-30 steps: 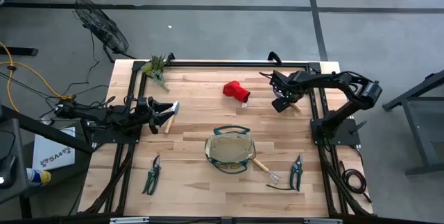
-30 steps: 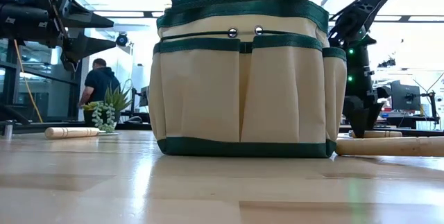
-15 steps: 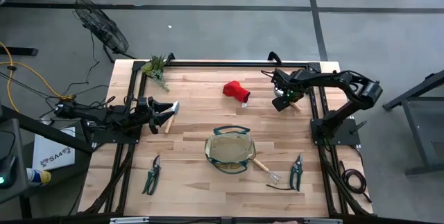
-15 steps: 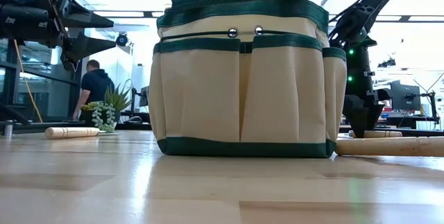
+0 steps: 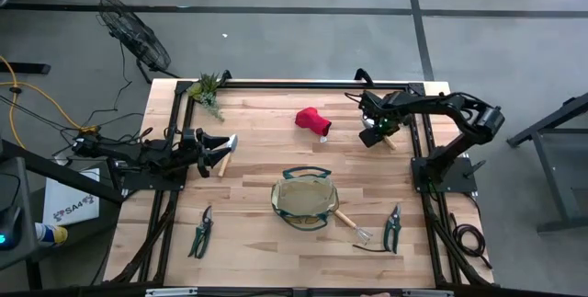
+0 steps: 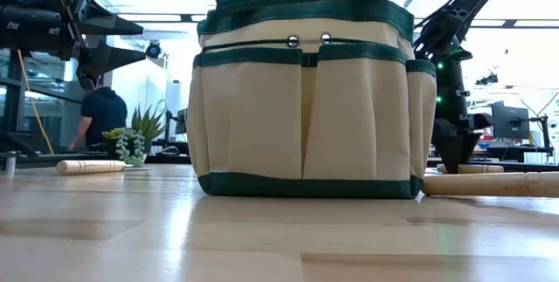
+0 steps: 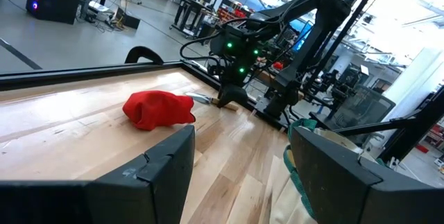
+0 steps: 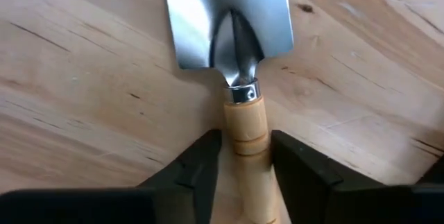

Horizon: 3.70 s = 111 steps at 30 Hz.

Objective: Pick & Place Garden tools in Gardening bag
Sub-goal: Put the brown trowel into the white gardening bag

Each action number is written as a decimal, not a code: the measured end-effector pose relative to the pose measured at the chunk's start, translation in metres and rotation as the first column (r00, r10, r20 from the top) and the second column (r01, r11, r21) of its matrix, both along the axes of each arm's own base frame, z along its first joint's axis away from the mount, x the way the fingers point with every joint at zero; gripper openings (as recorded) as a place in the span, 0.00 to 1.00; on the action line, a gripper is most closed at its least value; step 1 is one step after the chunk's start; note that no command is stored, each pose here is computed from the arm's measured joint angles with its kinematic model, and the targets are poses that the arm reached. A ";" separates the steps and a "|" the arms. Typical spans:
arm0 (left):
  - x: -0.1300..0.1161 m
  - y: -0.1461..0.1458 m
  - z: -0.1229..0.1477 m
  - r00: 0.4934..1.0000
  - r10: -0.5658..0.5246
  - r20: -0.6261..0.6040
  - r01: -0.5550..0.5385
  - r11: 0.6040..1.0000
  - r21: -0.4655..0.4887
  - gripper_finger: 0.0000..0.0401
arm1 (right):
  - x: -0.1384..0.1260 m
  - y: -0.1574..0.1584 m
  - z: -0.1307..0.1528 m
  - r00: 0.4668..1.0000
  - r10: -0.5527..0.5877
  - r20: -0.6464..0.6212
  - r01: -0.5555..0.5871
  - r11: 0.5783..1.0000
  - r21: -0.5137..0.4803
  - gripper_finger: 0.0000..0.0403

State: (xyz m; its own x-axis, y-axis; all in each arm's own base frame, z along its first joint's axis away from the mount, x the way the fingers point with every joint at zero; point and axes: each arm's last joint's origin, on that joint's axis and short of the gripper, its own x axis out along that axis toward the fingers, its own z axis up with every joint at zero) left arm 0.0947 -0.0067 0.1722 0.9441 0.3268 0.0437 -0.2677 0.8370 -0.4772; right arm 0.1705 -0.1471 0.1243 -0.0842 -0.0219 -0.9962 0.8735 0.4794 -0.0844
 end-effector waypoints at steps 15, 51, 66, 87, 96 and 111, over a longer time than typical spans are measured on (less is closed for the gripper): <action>0.000 0.000 0.000 1.000 0.000 0.000 0.000 1.000 0.000 0.58 | -0.002 0.003 0.004 0.998 -0.051 0.024 0.050 0.998 0.027 0.14; 0.000 0.000 0.000 1.000 -0.001 0.000 0.001 1.000 0.000 0.58 | -0.036 0.097 0.159 0.451 -0.020 0.892 -0.088 0.994 0.067 0.13; -0.001 0.001 0.006 0.990 0.017 0.137 0.016 0.972 -0.236 0.58 | -0.021 0.117 0.190 0.181 -0.013 0.983 0.054 0.999 0.003 0.13; 0.001 -0.002 0.096 0.990 -0.011 0.141 -0.037 0.941 0.336 0.58 | 0.074 0.105 0.168 -0.002 -0.284 0.959 0.105 0.953 0.283 0.13; 0.056 -0.017 0.136 0.999 -0.039 0.014 0.024 0.835 0.550 0.58 | 0.098 0.107 0.162 -0.114 -0.295 0.949 0.070 0.950 0.304 0.13; 0.176 -0.041 0.170 0.900 0.347 -0.263 0.147 0.327 0.934 0.58 | 0.105 0.110 0.167 -0.227 -0.333 0.915 0.034 0.936 0.349 0.13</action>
